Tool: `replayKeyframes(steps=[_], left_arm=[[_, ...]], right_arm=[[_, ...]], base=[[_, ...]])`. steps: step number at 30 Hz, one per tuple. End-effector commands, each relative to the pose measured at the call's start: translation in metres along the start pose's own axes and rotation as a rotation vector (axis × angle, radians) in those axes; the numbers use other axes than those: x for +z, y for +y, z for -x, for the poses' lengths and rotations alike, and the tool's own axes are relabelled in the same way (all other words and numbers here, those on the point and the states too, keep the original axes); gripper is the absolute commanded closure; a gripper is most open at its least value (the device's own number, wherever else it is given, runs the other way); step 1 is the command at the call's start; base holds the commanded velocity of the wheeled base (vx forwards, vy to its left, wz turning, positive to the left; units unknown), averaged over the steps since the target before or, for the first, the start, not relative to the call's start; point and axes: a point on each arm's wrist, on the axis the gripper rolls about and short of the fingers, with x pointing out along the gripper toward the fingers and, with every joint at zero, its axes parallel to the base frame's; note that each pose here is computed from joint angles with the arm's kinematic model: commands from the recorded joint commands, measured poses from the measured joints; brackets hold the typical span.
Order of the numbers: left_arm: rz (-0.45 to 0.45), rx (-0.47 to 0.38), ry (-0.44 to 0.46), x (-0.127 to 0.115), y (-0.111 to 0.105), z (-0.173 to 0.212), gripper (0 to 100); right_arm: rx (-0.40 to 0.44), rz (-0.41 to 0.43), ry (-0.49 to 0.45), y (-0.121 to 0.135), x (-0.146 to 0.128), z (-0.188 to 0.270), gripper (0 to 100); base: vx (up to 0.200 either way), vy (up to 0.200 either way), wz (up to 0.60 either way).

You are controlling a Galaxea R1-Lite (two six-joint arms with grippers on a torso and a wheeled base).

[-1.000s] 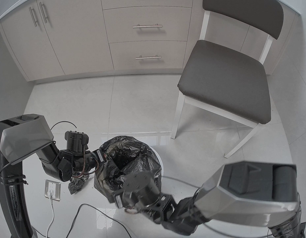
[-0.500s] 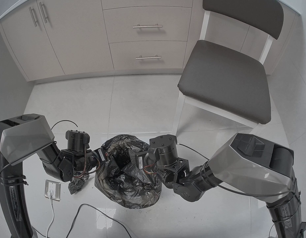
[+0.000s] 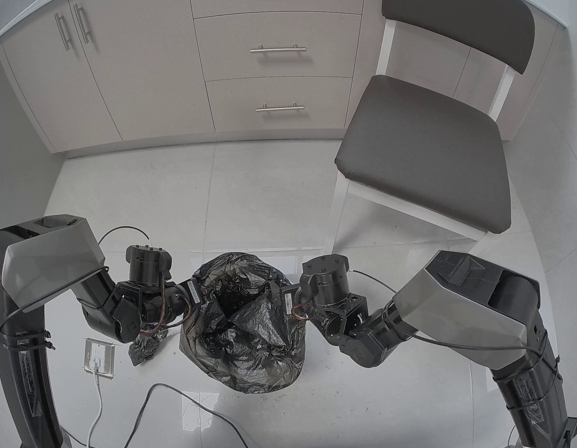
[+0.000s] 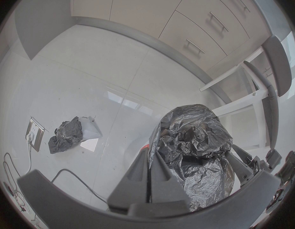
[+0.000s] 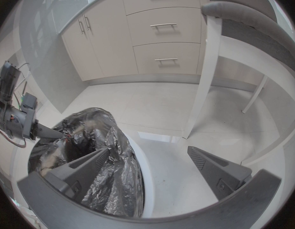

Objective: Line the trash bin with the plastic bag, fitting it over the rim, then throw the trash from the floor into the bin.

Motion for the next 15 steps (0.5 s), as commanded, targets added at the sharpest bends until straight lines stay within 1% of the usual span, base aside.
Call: replayKeyframes(steps=[1,3,7,11,15], left_arm=[[0.001,0.002,0.003,-0.001,0.001,-0.002,100],[0.001,0.001,0.002,-0.001,0.001,-0.003,100],[0.000,0.000,-0.001,0.000,0.000,-0.003,100],[0.000,0.000,-0.001,0.000,0.000,-0.003,100],[0.000,-0.001,-0.002,0.000,0.000,-0.003,100]], right_arm=[[-0.020,0.013,0.006,-0.007,-0.008,-0.011,0],[-0.023,0.009,0.000,-0.008,-0.008,-0.015,0],[-0.033,0.013,0.020,-0.011,-0.009,-0.021,0],[-0.039,-0.003,-0.001,-0.010,0.001,-0.030,0],[-0.039,0.000,0.000,-0.009,0.005,-0.032,0]], base=[[0.000,0.000,0.00],[0.000,0.000,0.00],[0.000,0.000,0.00],[0.000,0.000,0.00],[0.000,0.000,0.00]])
